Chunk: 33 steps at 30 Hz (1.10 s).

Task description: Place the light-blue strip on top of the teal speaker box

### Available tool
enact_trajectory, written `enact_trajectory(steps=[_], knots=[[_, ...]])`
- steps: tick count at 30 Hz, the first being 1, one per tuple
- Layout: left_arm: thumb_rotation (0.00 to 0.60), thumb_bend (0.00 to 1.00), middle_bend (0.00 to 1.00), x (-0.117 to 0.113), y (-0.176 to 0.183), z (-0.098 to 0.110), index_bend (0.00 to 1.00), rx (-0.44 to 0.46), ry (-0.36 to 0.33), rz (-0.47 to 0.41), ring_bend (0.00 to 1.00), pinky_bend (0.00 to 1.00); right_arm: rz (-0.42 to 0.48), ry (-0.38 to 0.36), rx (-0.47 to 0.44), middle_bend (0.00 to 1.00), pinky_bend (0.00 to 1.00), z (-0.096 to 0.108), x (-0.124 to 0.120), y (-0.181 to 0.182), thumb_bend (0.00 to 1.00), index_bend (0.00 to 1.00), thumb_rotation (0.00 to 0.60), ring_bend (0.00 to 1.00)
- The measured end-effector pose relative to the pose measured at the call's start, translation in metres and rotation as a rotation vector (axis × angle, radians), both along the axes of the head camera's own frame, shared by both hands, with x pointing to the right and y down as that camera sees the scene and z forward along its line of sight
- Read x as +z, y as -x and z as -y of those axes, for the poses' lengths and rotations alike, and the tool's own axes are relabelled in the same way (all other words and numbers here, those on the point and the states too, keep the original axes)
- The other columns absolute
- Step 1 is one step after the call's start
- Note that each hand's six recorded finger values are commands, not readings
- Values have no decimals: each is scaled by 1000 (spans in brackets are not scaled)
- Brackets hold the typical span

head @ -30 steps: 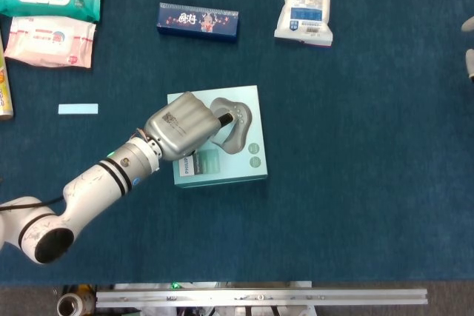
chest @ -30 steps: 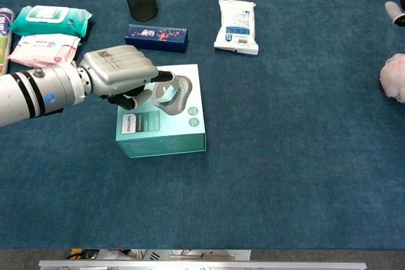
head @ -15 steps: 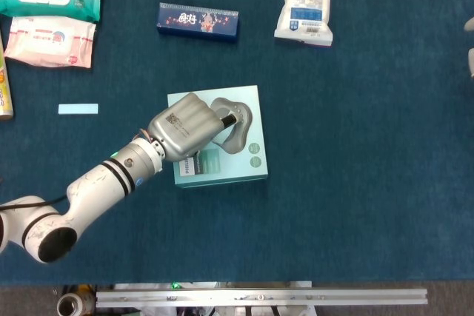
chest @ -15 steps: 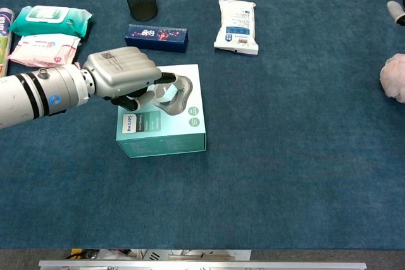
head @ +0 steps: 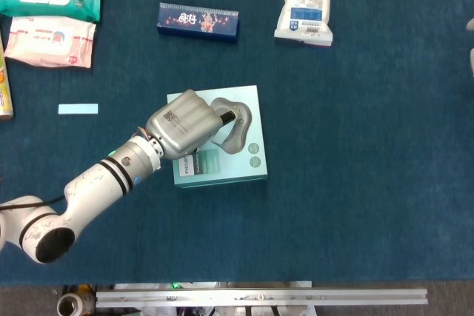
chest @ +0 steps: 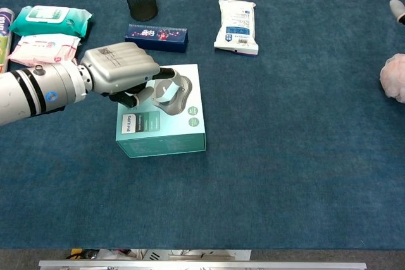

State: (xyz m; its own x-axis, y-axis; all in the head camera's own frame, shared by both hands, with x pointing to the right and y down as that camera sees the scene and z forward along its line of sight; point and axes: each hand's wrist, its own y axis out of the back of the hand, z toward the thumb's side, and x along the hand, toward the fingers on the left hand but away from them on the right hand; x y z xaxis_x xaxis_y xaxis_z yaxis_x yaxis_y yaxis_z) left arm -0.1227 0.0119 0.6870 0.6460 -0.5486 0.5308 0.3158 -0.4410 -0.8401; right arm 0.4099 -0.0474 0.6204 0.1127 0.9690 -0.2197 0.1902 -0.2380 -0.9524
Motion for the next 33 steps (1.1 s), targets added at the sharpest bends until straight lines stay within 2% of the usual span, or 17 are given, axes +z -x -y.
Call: enact_trajectory(steps=[7, 11, 14, 19, 21, 24, 29, 33], knots=[[600, 734, 992, -13, 12, 9, 169, -65, -34, -40, 1000, 942, -1, -26, 2, 866, 1000, 1, -10, -4, 408, 394, 600, 985], [600, 719, 948, -24, 33, 18, 146, -138, -72, -65, 982, 918, -17, -30, 2, 828, 1000, 0, -17, -10, 403, 379, 600, 904], [600, 685, 876, -33, 53, 22, 125, -196, -106, -80, 900, 883, -38, -25, 6, 750, 986, -4, -20, -18, 341, 372, 600, 795], [600, 497, 662, -47, 102, 25, 113, -335, -169, -105, 666, 797, -79, -4, 37, 599, 840, -15, -23, -38, 250, 368, 600, 619], [600, 443, 556, -51, 125, 22, 113, -409, -189, -121, 564, 716, -93, 0, 51, 557, 795, -20, -23, -45, 228, 368, 600, 575], [600, 385, 451, -52, 162, 14, 113, -515, -213, -128, 419, 581, -110, -3, 69, 515, 716, -28, -24, -54, 211, 364, 600, 522], [600, 367, 348, -54, 216, -7, 113, -659, -259, -117, 308, 437, -128, -17, 94, 501, 668, -38, -25, -67, 195, 364, 600, 496], [600, 356, 334, -58, 255, -31, 114, -773, -308, -106, 290, 407, -154, -26, 101, 494, 647, -47, -26, -75, 182, 364, 600, 481]])
